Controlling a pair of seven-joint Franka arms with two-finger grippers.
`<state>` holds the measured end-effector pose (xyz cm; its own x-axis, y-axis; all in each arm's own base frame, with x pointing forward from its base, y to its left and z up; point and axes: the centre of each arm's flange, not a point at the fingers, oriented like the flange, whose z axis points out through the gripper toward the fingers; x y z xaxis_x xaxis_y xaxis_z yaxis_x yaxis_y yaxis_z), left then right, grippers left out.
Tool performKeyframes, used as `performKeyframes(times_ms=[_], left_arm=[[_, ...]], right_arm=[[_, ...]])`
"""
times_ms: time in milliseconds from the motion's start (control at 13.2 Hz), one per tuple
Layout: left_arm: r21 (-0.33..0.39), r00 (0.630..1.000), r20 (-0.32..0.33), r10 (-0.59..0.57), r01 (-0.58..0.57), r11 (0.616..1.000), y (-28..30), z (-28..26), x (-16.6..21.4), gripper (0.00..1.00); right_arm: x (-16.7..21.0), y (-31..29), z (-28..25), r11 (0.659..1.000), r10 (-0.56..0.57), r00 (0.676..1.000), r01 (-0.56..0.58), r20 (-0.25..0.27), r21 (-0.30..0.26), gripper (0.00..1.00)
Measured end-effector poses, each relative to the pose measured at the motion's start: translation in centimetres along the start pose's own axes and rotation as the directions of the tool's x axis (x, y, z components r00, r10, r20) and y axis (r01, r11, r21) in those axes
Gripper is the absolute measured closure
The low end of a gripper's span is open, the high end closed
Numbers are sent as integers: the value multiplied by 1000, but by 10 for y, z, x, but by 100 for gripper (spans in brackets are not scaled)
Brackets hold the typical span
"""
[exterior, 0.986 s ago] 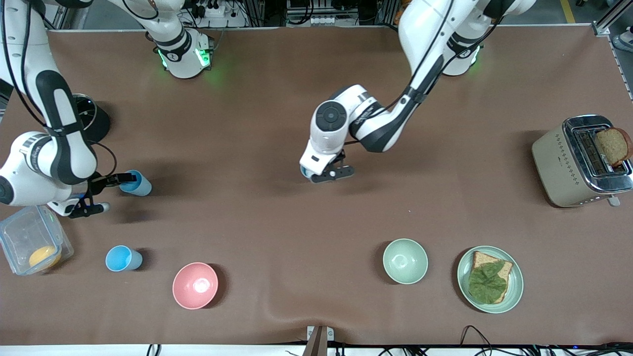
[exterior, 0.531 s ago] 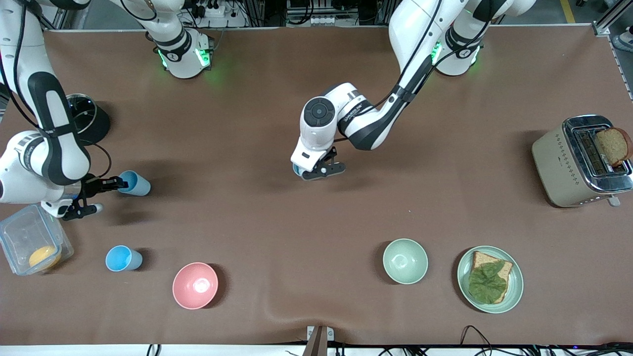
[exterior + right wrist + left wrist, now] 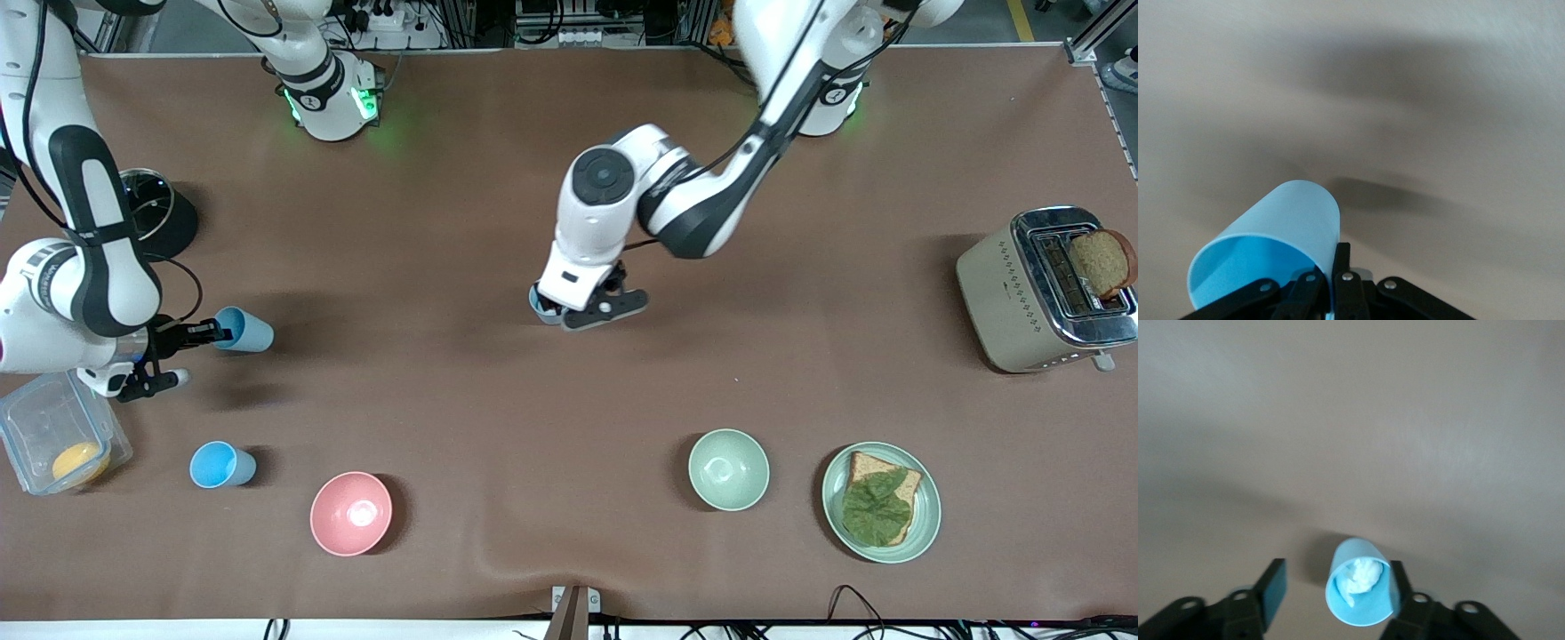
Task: Stack blue cups with both arms
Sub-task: 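Set down the tissue cup while the right gripper carries its cup toward it, then lower the held blue cup into the tissue cup with the right gripper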
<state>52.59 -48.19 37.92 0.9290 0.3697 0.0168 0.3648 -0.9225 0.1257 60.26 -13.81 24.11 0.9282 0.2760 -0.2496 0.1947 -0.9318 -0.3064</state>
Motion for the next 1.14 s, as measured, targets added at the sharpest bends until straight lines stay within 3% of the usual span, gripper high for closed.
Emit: performKeyframes(times_ms=[152, 531, 683, 834, 910, 1138], left_arm=[[-2, 999, -49, -25, 25, 1000, -40, -65, 59, 1], [63, 995, -93, 40, -35, 997, -187, -175, 185, 0], [70, 994, -107, 25, -18, 997, -224, -201, 204, 0], [80, 994, -110, 2, 6, 997, -242, -221, 205, 0], [85, 994, -110, -1, 10, 996, -251, -229, 207, 0], [117, 995, -89, 48, -37, 992, -280, -234, 208, 0]], right_arm=[[14, -34, -28, 1000, -9, 1000, 9, -22, -5, 96], [61, -182, -64, 996, 69, 996, -72, -50, -47, 96], [77, -252, -58, 983, 177, 983, -179, -56, -29, 96], [84, -314, -44, 959, 276, 961, -272, -34, 77, 96], [85, -334, -40, 948, 305, 952, -301, -25, 100, 96], [93, -407, -12, 899, 432, 901, -426, -46, 107, 96]])
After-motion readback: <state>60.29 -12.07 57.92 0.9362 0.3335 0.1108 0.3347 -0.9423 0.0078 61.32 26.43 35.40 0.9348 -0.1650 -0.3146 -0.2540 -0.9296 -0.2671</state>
